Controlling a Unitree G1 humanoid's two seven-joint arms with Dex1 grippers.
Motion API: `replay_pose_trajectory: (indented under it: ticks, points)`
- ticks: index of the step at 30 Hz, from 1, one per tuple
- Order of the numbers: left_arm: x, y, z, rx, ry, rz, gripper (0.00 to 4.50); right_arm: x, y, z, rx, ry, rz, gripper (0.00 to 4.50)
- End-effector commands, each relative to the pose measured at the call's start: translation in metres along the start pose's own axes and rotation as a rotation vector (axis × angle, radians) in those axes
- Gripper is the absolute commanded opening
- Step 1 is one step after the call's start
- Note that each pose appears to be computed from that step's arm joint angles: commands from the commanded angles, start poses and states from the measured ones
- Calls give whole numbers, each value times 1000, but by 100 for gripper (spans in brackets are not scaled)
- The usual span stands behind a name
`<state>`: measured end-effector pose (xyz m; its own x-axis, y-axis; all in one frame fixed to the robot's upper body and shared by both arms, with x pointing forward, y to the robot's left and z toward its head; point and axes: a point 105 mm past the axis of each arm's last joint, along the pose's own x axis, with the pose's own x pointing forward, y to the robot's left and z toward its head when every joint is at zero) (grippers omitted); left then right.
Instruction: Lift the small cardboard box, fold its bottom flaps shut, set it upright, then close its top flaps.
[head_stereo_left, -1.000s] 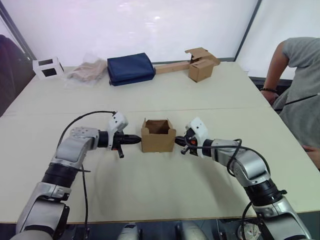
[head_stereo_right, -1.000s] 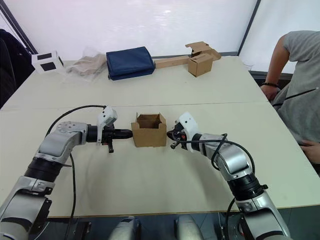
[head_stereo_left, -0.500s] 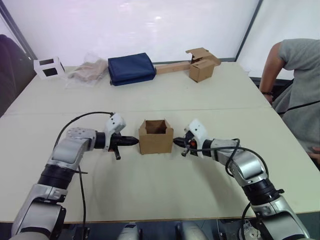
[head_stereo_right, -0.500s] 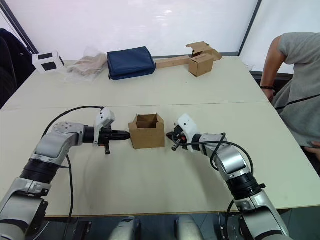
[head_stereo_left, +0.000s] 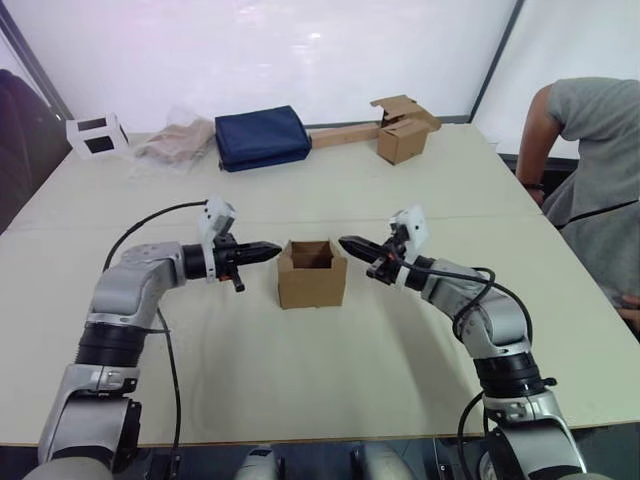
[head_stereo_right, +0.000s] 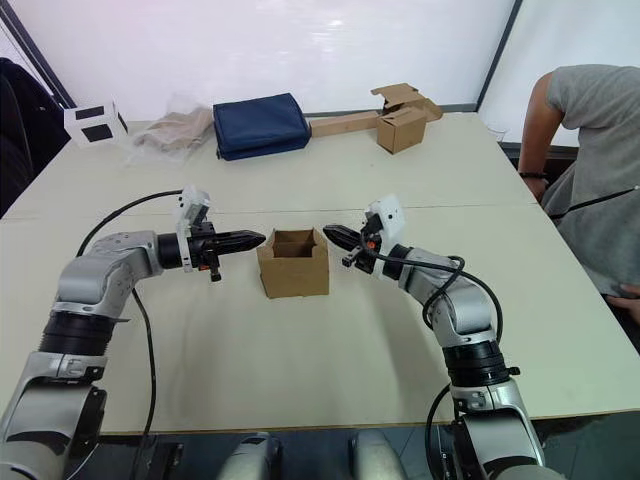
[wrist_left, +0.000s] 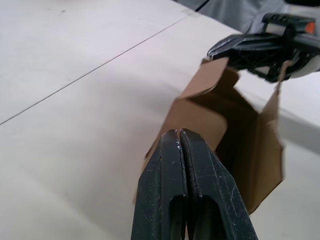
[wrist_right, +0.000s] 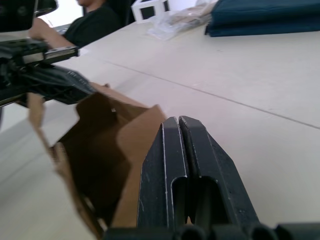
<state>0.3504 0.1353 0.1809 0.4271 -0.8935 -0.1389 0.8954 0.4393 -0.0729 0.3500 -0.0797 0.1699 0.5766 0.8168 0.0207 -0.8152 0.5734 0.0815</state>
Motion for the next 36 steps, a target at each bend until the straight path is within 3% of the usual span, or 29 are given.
replay_pose_trajectory:
  ticks: [1, 6, 10, 18, 26, 28, 31, 36]
  points:
    - [5, -7, 12, 30, -40, -31, 4, 5, 16, 2, -35, 1, 71, 0]
    - [18, -2, -12, 47, 61, -7, 4, 12, 17, -16, -55, 63, 79, 0]
    - [27, 2, -30, 70, 128, 7, 4, 16, 5, -37, -206, 221, 46, 0]
    - [22, 6, -24, 76, 98, 28, 4, 17, 2, -34, -279, 249, 67, 0]
    - [8, 2, 0, 70, 2, 38, 4, 19, 13, -26, -351, 258, 131, 0]
    - [7, 2, 1, 67, 2, 43, 4, 19, 13, -26, -364, 268, 136, 0]
    - [4, 1, -5, 74, 37, 48, 4, 22, 7, -41, -476, 383, 156, 0]
    - [5, -3, -15, 86, 78, 37, 4, 28, 12, -26, -453, 316, 182, 0]
